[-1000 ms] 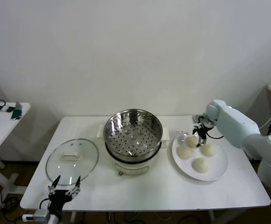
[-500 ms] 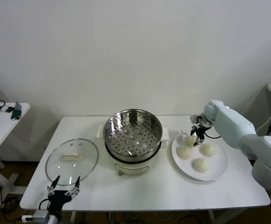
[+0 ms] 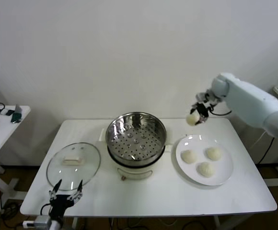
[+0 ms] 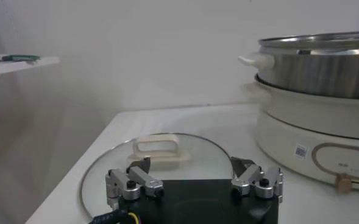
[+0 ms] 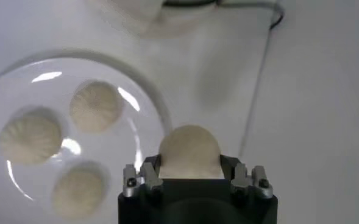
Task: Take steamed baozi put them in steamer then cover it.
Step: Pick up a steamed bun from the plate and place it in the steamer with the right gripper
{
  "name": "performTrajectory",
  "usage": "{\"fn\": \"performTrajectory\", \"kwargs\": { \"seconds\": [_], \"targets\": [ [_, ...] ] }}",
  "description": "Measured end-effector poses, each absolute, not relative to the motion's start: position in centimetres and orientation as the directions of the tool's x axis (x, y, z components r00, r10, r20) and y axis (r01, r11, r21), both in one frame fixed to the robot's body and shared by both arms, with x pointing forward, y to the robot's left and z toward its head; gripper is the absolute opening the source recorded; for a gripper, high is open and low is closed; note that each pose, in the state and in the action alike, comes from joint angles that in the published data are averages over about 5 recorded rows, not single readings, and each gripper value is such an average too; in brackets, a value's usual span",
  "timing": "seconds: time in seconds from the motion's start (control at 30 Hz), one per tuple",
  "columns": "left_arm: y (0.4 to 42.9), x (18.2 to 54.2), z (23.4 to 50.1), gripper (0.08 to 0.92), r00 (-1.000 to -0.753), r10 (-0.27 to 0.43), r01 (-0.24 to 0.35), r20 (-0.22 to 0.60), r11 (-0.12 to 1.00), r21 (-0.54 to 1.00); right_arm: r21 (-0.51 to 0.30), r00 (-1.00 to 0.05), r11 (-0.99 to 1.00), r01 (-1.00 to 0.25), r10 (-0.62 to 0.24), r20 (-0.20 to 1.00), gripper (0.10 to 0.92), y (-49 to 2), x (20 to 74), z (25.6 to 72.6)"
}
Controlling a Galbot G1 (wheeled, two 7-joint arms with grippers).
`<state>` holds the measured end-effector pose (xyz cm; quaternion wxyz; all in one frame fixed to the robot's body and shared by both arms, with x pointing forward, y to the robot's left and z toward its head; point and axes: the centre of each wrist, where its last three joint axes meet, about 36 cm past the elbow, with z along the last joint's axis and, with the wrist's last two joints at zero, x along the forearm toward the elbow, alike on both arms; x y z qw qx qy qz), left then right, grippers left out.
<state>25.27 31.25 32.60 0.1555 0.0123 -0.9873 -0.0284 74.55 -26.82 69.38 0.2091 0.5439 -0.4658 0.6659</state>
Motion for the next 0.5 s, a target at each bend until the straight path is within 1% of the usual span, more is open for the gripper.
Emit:
{"fn": "performTrajectory", "kwargs": {
  "seconds": [0.1,0.2,0.37,0.5],
  "targets": [
    [31.2,25.4,32.7,0.823,-0.952,-0.033,-0.015,0.303,0.998,0.06,-0.403,-0.312,-0.606,-0.686,-0.255,0.915,0.662,-22.9,72.9,71.9],
    [31.2,25.4,32.8,0.823,-0.954,-0.031,-0.014,0.3,0.998,0.06,-0.389,-0.285,-0.719,-0.575,-0.27,0.92,0.661,-19.0,71.0,72.9],
    [31.3,25.4,33.1,0.823,-0.956,-0.033,-0.016,0.29,0.998,0.063,-0.35,-0.246,-0.847,-0.4,-0.269,0.931,0.66,-14.0,68.8,72.9],
    [31.5,25.4,33.4,0.823,-0.959,-0.04,-0.021,0.282,0.997,0.068,-0.312,-0.232,-0.907,-0.282,-0.251,0.94,0.662,-11.0,68.2,71.6]
  ]
}}
